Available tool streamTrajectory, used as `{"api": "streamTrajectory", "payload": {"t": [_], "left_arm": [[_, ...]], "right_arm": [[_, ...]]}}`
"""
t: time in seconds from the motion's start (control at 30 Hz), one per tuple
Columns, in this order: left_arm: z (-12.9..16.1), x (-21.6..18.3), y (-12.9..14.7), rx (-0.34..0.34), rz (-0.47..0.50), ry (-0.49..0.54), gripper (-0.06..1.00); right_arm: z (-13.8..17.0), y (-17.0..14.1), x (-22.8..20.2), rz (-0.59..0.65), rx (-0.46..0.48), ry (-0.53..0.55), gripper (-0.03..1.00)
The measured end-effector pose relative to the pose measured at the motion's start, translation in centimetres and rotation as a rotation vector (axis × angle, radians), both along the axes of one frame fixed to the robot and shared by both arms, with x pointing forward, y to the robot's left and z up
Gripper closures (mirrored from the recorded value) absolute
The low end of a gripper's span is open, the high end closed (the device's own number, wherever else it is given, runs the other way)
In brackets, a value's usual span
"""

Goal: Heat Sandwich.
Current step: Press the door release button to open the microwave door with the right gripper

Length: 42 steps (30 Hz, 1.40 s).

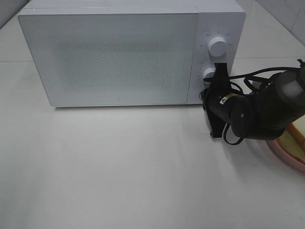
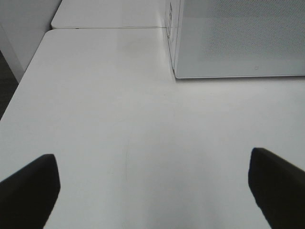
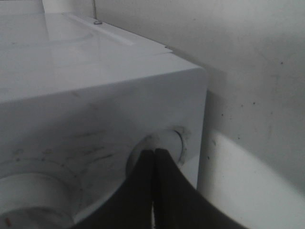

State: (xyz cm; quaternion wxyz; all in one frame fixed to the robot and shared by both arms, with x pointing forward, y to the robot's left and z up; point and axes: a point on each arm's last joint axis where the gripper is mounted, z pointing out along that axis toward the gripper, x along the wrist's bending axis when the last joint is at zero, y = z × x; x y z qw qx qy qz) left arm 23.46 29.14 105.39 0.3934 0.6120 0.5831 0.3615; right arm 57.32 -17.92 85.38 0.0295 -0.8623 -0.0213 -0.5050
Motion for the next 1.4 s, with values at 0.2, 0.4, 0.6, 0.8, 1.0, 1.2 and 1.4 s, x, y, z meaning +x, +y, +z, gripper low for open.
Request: {"api": "streamTrajectory", "payload": {"t": [0.2, 0.4, 0.6, 0.8, 1.0, 1.2, 1.4], "left_arm": [[0.0, 0.0, 0.0, 0.000, 0.000, 0.000, -0.05], [0.0, 0.0, 0.0, 0.000, 0.000, 0.000, -0.05], [0.0, 0.0, 0.0, 0.000, 0.000, 0.000, -0.05], [0.0, 0.0, 0.0, 0.000, 0.000, 0.000, -0.05], [0.0, 0.0, 0.0, 0.000, 0.000, 0.000, -0.05], [0.0, 0.0, 0.0, 0.000, 0.000, 0.000, -0.05], [0.0, 0.0, 0.0, 0.000, 0.000, 0.000, -0.05]], "right_arm": [[0.1, -0.2, 0.1, -0.023, -0.012, -0.019, 0.95], [0.1, -0.3, 0.1, -0.034, -0.010, -0.031, 0.95], [-0.3, -0.2, 0.3, -0.036, -0.016, -0.039, 0.95], [-1.3, 0.2, 1.2, -0.055, -0.016, -0.049, 0.95], [-1.4, 0.4, 1.3, -0.064, -0.018, -0.054, 0.95], [-1.4, 0.5, 1.2, -0.062, -0.022, -0.054, 0.95], [-1.4, 0.5, 1.2, -0.063, -0.022, -0.053, 0.95]]}}
